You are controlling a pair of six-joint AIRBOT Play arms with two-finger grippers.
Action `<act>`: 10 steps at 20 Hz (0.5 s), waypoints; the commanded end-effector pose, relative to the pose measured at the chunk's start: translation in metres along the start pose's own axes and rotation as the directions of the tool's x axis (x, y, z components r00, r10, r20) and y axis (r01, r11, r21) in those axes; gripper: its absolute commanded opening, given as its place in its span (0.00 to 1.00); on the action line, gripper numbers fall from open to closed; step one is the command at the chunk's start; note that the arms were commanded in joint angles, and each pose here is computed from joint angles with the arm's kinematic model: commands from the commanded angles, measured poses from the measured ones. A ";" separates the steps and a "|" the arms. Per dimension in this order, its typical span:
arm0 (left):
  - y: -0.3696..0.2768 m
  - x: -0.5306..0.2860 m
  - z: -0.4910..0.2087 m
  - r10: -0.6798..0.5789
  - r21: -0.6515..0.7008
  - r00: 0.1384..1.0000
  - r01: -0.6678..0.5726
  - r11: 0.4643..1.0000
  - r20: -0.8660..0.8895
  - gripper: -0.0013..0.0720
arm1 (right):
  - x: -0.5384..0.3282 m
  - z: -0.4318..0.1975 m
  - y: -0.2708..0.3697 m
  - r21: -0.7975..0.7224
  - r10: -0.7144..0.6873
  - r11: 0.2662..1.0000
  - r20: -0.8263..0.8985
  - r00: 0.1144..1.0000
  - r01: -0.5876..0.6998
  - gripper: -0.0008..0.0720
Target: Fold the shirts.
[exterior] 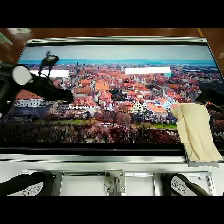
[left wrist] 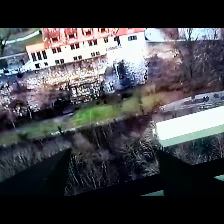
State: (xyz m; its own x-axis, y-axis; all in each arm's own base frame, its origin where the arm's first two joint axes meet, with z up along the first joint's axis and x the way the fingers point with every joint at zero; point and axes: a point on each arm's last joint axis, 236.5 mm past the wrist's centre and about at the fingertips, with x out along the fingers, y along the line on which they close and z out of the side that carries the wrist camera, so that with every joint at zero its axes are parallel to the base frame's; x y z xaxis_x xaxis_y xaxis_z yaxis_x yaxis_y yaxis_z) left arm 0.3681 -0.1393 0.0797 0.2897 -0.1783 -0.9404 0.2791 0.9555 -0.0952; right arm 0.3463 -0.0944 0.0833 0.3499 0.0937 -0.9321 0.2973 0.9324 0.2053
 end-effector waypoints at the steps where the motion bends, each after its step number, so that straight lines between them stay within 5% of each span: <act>1: -0.010 0.021 -0.011 0.097 0.023 0.993 -0.095 0.995 -0.067 0.98 | 0.021 -0.030 0.042 -0.163 -0.047 0.986 -0.158 0.986 0.021 0.95; 10: -0.016 0.022 -0.004 0.077 0.023 0.996 -0.076 0.997 -0.038 0.98 | 0.027 -0.038 0.060 -0.227 -0.054 0.974 -0.187 0.981 0.011 0.95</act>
State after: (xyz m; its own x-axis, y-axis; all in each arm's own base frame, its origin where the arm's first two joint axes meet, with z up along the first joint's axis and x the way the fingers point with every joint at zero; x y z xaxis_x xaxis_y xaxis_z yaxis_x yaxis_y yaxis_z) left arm 0.3621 -0.1537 0.0589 0.2572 -0.0882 -0.9623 0.2778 0.9605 -0.0138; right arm 0.3403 -0.0273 0.0596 0.1710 0.1071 -0.9794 0.1059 0.9863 0.1263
